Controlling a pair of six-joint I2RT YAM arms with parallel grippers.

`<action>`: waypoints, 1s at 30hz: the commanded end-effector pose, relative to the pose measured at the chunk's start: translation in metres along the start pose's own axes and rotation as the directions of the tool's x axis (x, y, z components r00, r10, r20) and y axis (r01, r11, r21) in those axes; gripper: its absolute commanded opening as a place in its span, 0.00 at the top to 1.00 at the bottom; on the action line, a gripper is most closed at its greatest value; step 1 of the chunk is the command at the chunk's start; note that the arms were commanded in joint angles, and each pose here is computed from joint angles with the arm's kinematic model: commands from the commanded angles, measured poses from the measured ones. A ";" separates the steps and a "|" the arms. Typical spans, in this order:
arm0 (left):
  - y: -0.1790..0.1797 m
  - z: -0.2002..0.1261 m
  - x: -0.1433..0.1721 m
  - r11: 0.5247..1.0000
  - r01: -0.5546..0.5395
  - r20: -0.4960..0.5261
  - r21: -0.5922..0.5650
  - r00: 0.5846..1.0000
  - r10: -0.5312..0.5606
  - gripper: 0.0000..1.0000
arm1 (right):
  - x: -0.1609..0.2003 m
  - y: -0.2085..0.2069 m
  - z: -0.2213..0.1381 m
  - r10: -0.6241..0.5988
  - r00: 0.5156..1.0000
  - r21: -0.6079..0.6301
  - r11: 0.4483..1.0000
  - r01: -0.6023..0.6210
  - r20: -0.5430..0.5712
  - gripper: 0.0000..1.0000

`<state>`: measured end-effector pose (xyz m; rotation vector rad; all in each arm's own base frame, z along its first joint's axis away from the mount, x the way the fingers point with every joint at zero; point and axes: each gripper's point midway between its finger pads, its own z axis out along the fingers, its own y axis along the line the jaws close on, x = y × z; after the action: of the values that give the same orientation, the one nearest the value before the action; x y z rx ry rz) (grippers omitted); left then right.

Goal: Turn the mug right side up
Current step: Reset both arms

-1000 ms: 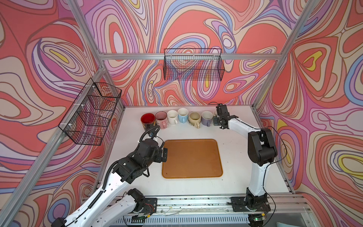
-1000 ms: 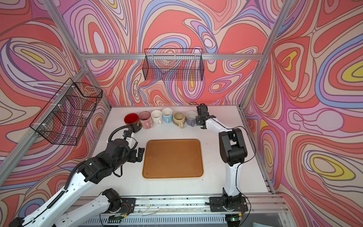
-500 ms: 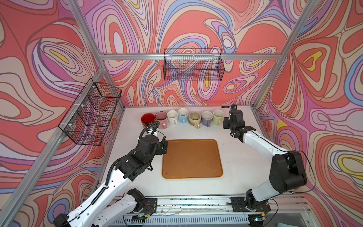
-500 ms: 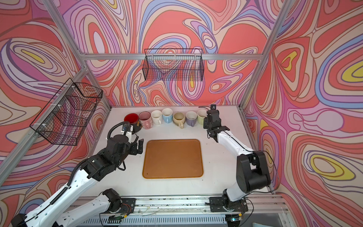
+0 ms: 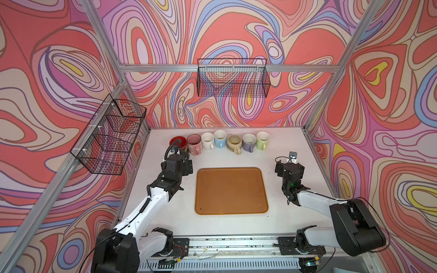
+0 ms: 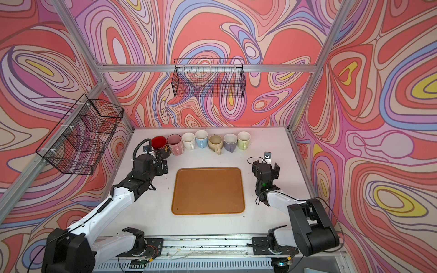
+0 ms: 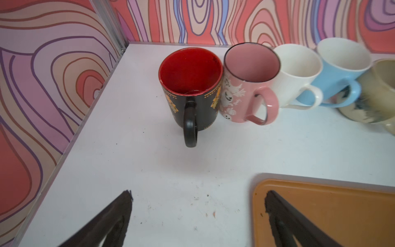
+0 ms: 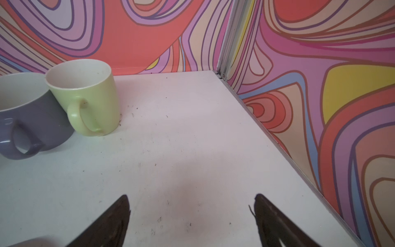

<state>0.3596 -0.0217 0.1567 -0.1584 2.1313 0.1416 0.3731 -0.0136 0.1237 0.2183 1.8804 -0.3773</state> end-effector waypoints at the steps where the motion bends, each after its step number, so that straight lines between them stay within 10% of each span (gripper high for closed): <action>1: 0.008 0.024 0.000 0.999 -0.032 0.064 -0.035 0.997 0.034 0.00 | -0.012 -0.005 0.001 0.038 0.989 0.031 0.999 -0.043 0.142 0.03; 8: 0.011 0.058 0.024 0.998 0.008 0.085 0.069 0.996 -0.014 0.00 | -0.011 -0.006 -0.002 0.068 0.951 0.024 0.997 -0.079 0.300 0.02; 13: 0.009 0.068 0.026 0.992 0.000 0.027 0.125 1.000 -0.003 0.02 | -0.008 0.011 -0.004 0.035 0.953 -0.067 0.998 -0.016 0.301 0.01; 19: 0.024 0.046 0.021 0.996 -0.037 0.243 0.085 0.970 0.015 0.01 | -0.003 0.022 -0.005 0.020 0.955 -0.130 0.991 0.020 0.295 0.02; 30: 0.014 0.071 0.039 0.988 -0.054 0.190 0.148 0.981 0.025 0.00 | 0.007 0.030 0.014 0.022 0.971 -0.200 0.979 0.026 0.238 0.02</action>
<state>0.3810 -0.0001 0.0677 -0.0216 2.0143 0.0184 0.3847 0.0053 0.1062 0.0382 1.6600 -0.2348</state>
